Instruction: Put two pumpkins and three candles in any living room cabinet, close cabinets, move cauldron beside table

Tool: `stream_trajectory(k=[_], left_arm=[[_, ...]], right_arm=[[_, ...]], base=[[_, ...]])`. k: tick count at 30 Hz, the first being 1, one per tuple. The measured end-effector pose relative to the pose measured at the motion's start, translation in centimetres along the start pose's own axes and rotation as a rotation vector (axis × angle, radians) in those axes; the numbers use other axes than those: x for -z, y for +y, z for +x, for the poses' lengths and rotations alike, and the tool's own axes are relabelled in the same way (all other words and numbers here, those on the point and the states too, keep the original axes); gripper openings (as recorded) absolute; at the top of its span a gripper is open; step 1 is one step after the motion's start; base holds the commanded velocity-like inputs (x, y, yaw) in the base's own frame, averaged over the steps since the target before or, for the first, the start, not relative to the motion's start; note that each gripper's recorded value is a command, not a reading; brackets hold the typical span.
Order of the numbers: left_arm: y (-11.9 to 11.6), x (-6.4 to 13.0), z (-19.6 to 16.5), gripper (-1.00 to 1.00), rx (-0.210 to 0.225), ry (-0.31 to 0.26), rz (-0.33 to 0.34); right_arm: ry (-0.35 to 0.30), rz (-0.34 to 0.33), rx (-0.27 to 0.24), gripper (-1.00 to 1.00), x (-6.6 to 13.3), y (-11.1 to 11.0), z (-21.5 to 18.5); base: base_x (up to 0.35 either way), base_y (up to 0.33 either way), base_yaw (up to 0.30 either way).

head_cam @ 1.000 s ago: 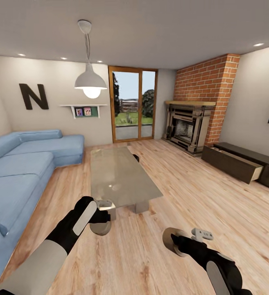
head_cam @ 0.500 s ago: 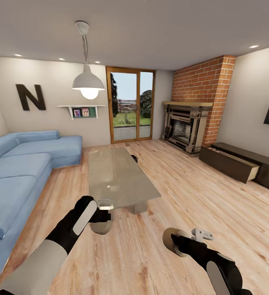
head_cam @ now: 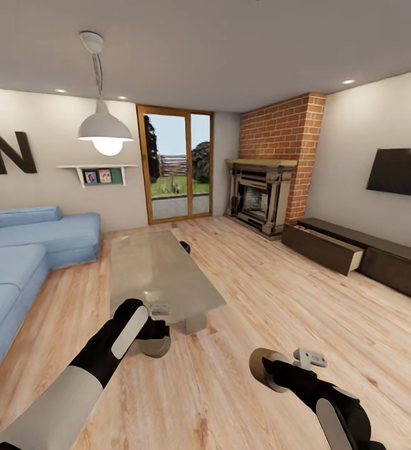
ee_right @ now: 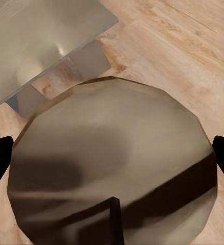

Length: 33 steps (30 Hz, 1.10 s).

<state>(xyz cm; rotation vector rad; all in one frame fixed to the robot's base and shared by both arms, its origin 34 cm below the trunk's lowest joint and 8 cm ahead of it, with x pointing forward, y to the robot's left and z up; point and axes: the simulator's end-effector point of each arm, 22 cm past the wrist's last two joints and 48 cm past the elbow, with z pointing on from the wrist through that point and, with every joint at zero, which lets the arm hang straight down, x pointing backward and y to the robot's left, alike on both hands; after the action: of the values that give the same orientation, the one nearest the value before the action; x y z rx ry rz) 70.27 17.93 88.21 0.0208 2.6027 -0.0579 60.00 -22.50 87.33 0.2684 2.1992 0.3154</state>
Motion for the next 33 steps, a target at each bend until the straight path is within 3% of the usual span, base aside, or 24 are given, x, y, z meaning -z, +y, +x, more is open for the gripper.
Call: stream_trajectory(k=[15,23,33], left_arm=[[-0.1,0.5,-0.3,-1.00,-0.002,-0.010,0.000],[0.0,0.6,-0.3,-1.00,-0.003,-0.012,-0.003],[-0.1,1.1,-0.6,-1.00,-0.004,-0.023,-0.004]], right_arm=[[-0.008,-0.001,0.002,-1.00,0.3,0.1,-0.3],[-0.010,-0.005,-0.001,-1.00,0.3,0.2,-0.4],[-0.021,-0.009,0.000,-1.00,0.6,0.4,-0.8]], base=[[0.134,-0.140,-0.158],[0.027,-0.028,-0.042],[0.023,-0.024,-0.203]])
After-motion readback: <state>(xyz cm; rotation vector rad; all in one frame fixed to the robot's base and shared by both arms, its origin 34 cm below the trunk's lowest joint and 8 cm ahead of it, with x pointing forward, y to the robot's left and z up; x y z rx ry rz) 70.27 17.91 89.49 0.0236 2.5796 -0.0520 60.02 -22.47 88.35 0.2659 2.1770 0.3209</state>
